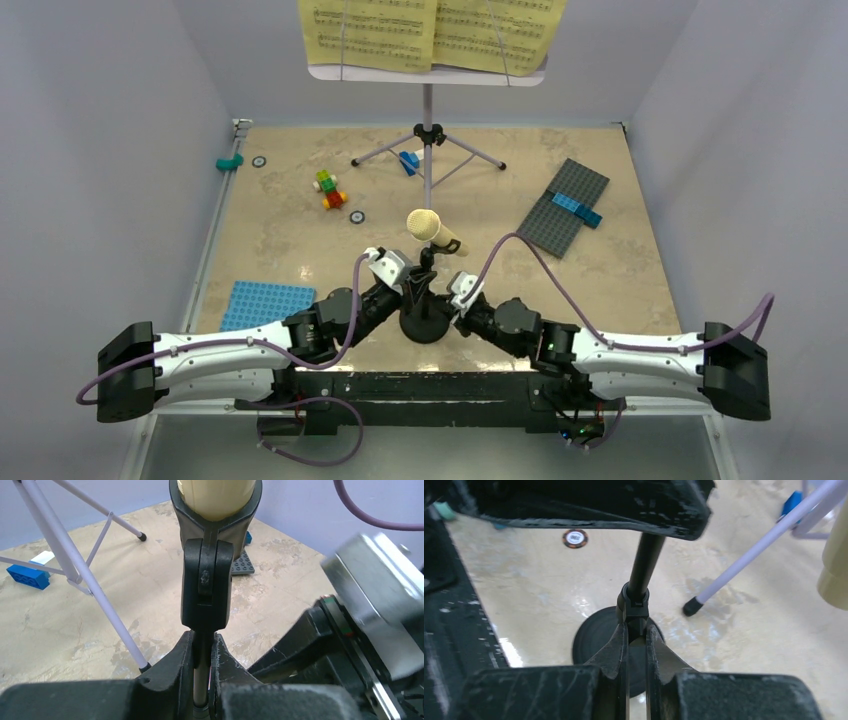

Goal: Pack up the instrument practice props

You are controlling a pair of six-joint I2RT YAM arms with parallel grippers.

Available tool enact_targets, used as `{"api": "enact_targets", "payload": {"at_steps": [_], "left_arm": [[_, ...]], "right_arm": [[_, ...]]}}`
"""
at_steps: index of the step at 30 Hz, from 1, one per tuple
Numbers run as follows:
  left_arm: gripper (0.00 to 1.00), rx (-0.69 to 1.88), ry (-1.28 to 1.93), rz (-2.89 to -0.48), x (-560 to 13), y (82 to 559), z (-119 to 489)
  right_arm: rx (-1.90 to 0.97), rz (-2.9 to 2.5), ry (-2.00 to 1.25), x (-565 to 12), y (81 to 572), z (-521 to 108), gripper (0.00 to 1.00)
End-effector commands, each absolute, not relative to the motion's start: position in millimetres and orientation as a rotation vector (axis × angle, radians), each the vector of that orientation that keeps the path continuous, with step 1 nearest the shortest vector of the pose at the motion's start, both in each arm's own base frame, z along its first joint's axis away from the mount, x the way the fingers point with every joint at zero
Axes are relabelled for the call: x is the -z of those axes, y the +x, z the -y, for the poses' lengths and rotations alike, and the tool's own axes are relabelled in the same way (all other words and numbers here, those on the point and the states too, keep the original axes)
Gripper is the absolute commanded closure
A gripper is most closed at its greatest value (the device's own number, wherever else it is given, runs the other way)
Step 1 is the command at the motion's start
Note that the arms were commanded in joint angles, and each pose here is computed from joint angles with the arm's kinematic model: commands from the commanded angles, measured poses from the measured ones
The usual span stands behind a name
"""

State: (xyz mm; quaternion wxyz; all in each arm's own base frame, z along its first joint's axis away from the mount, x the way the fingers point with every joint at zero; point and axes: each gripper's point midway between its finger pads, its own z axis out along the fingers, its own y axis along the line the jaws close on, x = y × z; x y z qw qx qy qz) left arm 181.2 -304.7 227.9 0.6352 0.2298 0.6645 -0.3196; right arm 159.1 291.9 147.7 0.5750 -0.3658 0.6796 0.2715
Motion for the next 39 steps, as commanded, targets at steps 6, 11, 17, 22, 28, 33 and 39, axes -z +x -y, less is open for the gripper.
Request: {"api": "enact_targets", "payload": {"at_steps": [6,11,17,22,28,33,39], "left_arm": [[1.0,0.802,0.511,-1.629,-193,168,309],[1.0,0.804,0.494,-1.631,-188,168,307],[1.0,0.794,0.487,-1.626,-187,169,304],[1.0,0.789,0.48,-1.622,-187,170,302],[1.0,0.776,0.481,-1.62,-187,172,304],[1.0,0.77,0.487,-1.617,-189,173,307],[1.0,0.752,0.488,-1.591,-195,176,310]], "right_arm": [[-0.079,-1.326,-0.939,-177,176,-278,1.0],[0.089,-1.234,-1.051,-168,168,-284,1.0],[0.177,-1.174,-1.062,-172,166,-286,1.0],[0.052,-1.278,-0.953,-187,163,-282,0.81],[-0.161,-1.493,-0.875,-188,149,-271,0.21],[-0.322,-1.593,-0.824,-184,135,-261,0.15],[-0.723,-1.72,-0.591,-177,114,-257,0.14]]}}
